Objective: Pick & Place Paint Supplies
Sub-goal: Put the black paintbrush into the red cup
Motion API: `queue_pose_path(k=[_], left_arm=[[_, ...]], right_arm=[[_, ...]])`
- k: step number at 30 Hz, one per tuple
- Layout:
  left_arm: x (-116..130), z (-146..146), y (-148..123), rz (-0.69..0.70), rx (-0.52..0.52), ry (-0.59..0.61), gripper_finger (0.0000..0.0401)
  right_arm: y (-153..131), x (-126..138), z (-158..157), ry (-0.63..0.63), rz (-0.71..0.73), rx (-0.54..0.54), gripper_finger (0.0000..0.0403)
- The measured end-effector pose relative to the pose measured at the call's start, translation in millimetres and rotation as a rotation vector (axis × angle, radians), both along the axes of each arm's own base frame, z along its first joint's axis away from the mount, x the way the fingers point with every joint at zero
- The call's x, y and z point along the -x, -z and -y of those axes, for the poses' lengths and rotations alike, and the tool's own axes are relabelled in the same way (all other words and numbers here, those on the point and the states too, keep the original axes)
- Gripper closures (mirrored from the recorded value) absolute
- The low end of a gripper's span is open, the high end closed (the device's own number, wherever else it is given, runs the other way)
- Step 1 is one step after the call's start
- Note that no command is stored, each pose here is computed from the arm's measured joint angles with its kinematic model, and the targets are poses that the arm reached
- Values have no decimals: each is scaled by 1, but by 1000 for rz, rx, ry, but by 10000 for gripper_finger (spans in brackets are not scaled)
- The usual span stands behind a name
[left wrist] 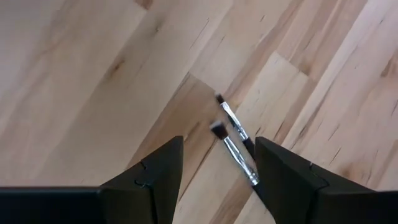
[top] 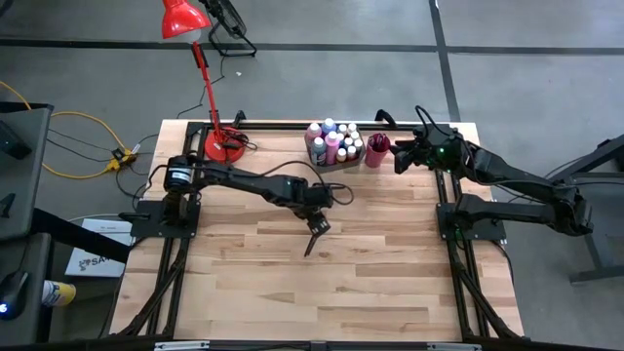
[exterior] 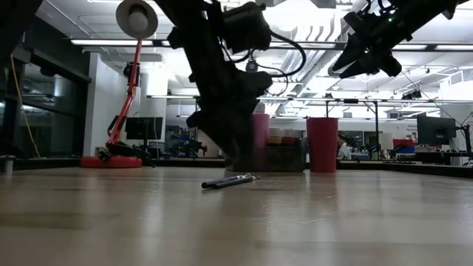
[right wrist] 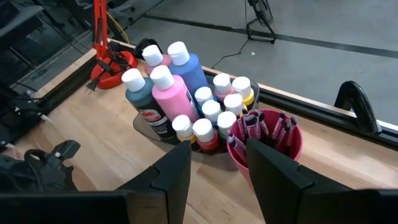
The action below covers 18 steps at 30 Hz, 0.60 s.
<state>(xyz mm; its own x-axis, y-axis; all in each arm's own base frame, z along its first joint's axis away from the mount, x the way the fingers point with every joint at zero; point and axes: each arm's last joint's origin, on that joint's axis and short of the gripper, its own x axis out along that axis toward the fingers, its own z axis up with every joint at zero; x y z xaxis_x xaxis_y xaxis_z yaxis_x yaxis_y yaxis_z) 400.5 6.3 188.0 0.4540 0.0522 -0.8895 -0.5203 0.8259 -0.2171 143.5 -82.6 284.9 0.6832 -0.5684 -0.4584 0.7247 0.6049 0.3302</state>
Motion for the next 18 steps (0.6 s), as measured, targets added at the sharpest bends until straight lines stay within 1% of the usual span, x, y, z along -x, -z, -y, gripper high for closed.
queue_pose_path(k=[5,9,12,14,18], left_arm=[[0,0,2,-6,7,-4,208],[-1,0,9,-27,-4,-18,208],[-4,0,12,-15,-1,-24,208],[-2,0,16,-44,-2,-25,208],[-4,-1,15,-30,-31,-39,208]], right_arm=[[0,0,0,0,1,0,254],[0,0,0,0,0,0,254],[0,0,0,0,1,-1,254],[0,0,0,0,1,-1,254],[0,0,0,1,3,-2,254]])
